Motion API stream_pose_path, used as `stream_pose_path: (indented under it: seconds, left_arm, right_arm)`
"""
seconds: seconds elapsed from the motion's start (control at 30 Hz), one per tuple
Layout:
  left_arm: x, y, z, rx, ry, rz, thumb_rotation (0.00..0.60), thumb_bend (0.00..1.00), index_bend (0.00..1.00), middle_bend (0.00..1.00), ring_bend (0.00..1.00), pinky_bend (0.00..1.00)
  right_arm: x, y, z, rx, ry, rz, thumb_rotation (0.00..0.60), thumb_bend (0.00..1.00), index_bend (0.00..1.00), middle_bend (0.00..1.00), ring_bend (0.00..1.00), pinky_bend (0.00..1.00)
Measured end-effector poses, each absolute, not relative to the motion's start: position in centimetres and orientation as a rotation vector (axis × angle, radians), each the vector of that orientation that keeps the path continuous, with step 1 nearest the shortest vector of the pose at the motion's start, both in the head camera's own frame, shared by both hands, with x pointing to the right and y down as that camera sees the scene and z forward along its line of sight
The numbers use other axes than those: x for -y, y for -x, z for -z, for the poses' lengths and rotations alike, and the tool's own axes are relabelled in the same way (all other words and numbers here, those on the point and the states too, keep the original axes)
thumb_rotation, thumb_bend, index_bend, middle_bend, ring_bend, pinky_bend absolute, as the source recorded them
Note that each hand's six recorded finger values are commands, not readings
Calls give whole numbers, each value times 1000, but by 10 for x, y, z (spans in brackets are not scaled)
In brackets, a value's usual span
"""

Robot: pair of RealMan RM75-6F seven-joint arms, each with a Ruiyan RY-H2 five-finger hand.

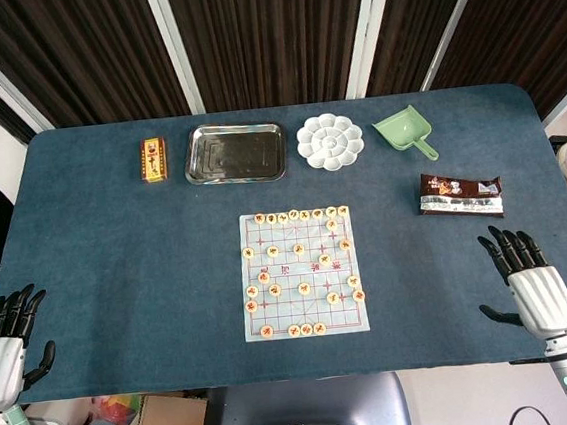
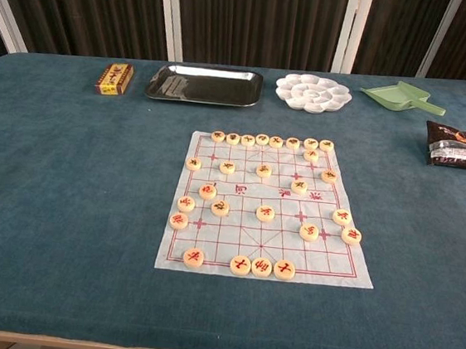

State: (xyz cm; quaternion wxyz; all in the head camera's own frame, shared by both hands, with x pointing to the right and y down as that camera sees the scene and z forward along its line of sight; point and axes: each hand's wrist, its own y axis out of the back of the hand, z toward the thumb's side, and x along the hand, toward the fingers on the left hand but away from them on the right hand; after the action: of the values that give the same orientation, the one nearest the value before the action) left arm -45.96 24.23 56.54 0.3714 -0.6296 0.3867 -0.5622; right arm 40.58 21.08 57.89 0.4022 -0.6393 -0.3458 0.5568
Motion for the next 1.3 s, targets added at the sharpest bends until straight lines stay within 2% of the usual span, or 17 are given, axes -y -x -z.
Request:
stream_pose_path:
  seconds: [0.33,0.4,0.53,0.67,0.77,1.0,1.3]
  left_arm:
    - [-241,459,-566,-999,1633,1431,600,444,0,0,0,57]
    - [-241,459,-566,-998,1635,1434,600,443,0,0,0,57]
    - [-240,460,-568,-996,1639,1440,600,443,0,0,0,57]
    - [-238,463,-567,-1007,1630,1449,600,443,0,0,0,57]
    - [-237,467,-564,-1025,1612,1452,600,442,0,0,0,57]
    - [-236,471,-559,-1048,1599,1445,600,443,0,0,0,57]
    - [-236,471,-558,-1051,1610,1440,600,443,0,0,0,56]
  right_arm:
    - [-196,-385,-590,809,1664,-1336,600,222,8,0,0,0]
    - [-184,-372,-593,771,1692,-1290,600,226,43,0,0,0]
    - [-156,-338,-603,672,1745,-1196,600,232,184,0,0,0]
    - [-127,-294,-614,560,1791,-1102,600,297,331,0,0,0]
    - [-108,-255,-623,495,1824,-1030,600,334,400,0,0,0]
    - [-89,-179,-655,390,1880,-940,600,386,479,0,0,0]
    - [-84,-123,-697,320,1903,-935,600,431,527,26,0,0]
